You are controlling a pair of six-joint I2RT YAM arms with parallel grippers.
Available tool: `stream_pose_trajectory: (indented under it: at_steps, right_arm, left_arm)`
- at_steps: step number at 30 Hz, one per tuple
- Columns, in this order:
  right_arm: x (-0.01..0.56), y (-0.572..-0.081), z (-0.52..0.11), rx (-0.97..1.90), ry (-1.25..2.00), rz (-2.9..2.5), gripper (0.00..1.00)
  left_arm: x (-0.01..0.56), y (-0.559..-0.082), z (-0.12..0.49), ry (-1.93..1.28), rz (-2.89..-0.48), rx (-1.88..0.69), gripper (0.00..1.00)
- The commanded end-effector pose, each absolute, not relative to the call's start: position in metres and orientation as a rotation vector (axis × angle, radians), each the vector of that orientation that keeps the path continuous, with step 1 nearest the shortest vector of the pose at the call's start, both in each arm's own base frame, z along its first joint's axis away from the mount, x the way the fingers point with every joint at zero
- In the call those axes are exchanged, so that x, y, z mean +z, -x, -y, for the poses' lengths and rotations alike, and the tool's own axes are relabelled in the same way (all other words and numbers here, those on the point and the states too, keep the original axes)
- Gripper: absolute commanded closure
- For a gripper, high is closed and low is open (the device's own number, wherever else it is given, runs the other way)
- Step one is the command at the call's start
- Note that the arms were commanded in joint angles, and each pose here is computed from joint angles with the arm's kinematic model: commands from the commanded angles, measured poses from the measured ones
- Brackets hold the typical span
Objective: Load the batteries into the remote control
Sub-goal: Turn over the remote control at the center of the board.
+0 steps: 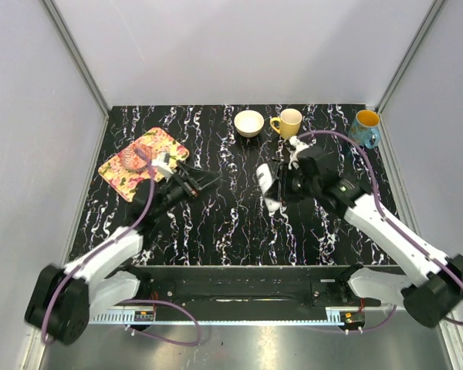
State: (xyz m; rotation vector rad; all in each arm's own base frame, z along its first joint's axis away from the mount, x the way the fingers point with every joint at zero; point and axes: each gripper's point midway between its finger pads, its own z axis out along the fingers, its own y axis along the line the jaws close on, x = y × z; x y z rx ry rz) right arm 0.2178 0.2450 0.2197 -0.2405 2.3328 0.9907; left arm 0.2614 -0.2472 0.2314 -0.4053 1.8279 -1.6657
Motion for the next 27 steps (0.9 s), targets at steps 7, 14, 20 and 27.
stream_pose_trajectory:
  at_steps: [7, 14, 20, 27]
  right_arm:
    - [0.150, -0.307, -0.093, -0.589, -0.028, -2.354, 1.00]
    - [0.111, -0.329, -0.106, -0.950, 0.143, -2.292, 1.00]
    - [0.067, -0.342, -0.127, -1.061, 0.269, -2.317, 1.00]
    - [0.035, -0.341, -0.142, -1.042, 0.390, -2.402, 1.00]
  left_arm:
    - [0.199, -0.248, 0.185, 0.432, -1.915, -1.162, 0.09]
    - [0.188, -0.235, 0.178, 0.415, -1.929, -1.134, 0.10]
    - [0.178, -0.228, 0.176, 0.420, -1.979, -1.110, 0.11]
    - [0.173, -0.226, 0.174, 0.431, -1.983, -1.106, 0.12]
